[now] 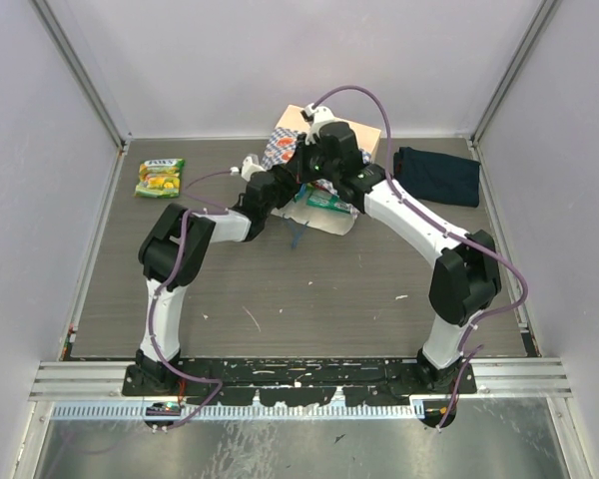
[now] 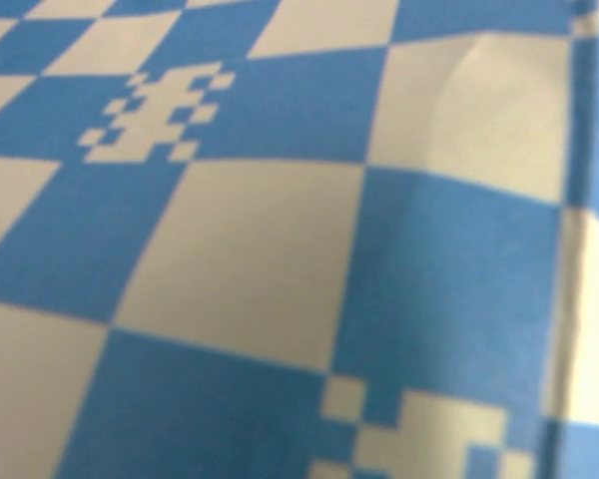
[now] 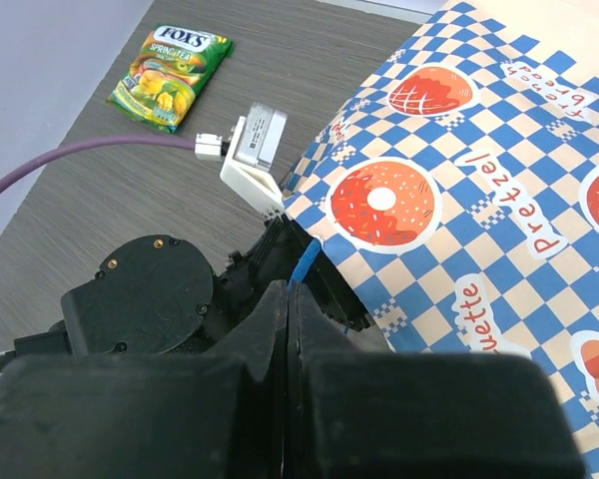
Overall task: Take the snacks out of the paper bag
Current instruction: Pick up the snack from the paper bag.
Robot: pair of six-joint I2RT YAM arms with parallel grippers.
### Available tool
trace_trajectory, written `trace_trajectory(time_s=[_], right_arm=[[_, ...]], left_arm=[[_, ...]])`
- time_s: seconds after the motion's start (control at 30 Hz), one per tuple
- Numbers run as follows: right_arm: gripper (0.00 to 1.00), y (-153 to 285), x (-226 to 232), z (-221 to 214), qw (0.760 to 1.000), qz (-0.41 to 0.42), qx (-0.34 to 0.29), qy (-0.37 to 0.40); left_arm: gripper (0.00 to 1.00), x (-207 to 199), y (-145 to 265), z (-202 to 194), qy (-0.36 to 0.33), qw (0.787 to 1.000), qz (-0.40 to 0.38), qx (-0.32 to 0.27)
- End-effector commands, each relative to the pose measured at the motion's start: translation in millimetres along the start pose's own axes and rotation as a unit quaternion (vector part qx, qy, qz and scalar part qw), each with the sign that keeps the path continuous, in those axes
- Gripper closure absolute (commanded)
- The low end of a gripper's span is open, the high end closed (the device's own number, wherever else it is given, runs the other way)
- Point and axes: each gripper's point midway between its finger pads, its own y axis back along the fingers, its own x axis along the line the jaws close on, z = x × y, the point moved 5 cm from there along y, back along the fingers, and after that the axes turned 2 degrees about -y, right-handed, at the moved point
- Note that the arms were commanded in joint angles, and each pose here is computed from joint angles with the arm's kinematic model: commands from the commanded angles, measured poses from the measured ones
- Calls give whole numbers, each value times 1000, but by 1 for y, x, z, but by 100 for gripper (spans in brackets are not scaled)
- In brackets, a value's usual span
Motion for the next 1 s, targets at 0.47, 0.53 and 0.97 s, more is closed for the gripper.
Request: trace_trajectory(time_s=[0.47, 0.53, 0.97], right_arm=[[99, 31, -1, 39, 995, 11, -100, 2], [99, 32, -3, 44, 994, 6, -108, 4], [99, 40, -14, 37, 991, -11, -132, -7]], left_arm=[[100, -50, 62, 9, -102, 988, -105, -57], [100, -54, 82, 6, -113, 985, -115, -56], [100, -65, 243, 83, -194, 963, -71, -173]])
